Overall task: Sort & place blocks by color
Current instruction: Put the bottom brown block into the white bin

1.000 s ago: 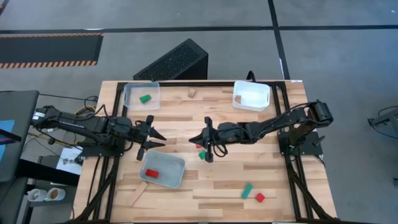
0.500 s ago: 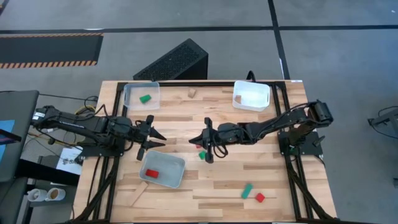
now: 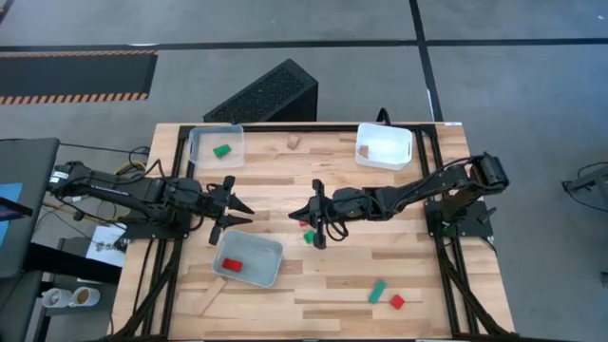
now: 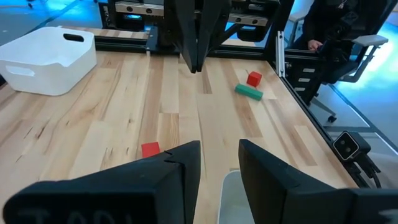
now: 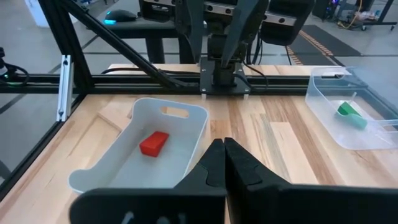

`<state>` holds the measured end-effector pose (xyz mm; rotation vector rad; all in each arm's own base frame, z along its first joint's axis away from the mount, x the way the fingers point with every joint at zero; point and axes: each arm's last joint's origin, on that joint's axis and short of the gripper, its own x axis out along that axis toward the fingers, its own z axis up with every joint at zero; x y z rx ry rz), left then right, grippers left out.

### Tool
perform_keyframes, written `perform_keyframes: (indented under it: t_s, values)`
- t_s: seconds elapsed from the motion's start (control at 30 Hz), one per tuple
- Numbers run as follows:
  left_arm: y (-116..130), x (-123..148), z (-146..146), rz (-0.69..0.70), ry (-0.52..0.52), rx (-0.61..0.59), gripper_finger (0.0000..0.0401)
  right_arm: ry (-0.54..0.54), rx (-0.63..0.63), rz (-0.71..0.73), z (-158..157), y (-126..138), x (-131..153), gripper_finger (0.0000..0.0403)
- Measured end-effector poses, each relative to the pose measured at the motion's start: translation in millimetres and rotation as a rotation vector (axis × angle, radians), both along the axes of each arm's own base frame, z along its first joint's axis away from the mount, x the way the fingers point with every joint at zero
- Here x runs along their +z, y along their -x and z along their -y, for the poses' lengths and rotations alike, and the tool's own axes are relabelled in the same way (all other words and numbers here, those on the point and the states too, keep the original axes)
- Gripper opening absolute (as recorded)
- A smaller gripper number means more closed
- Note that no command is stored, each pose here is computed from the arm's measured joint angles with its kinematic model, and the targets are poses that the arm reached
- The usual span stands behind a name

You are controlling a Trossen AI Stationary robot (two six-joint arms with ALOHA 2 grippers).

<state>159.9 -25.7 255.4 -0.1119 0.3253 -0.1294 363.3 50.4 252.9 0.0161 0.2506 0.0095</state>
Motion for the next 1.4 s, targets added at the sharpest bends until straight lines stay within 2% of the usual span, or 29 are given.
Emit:
perform_keyframes:
  t_s: [0.4,0.77,0.9,1.17,1.3,1.4]
  values:
    - [0,0,0,0.000,0.000,0.001,0.0095,0.000,0.000,0.000,0,0,0,0.0008]
    - [-11,-9,-1,-0.049,-0.036,0.103,0.0095,0.000,0.000,0.001,0,0,0,0.0008]
    - [-17,-14,-1,-0.077,-0.045,0.108,0.0096,0.000,0.000,0.001,0,0,0,0.0008]
    - [-16,-4,-3,0.025,-0.096,0.154,0.0096,-0.001,0.000,0.000,0,0,0,0.0008]
    - [-14,5,-3,0.091,-0.013,0.176,0.0096,-0.001,0.000,-0.003,0,0,0,0.0008]
    - [-11,7,-3,0.104,0.006,0.166,0.0096,0.000,0.003,-0.008,-1,0,-1,0.0008]
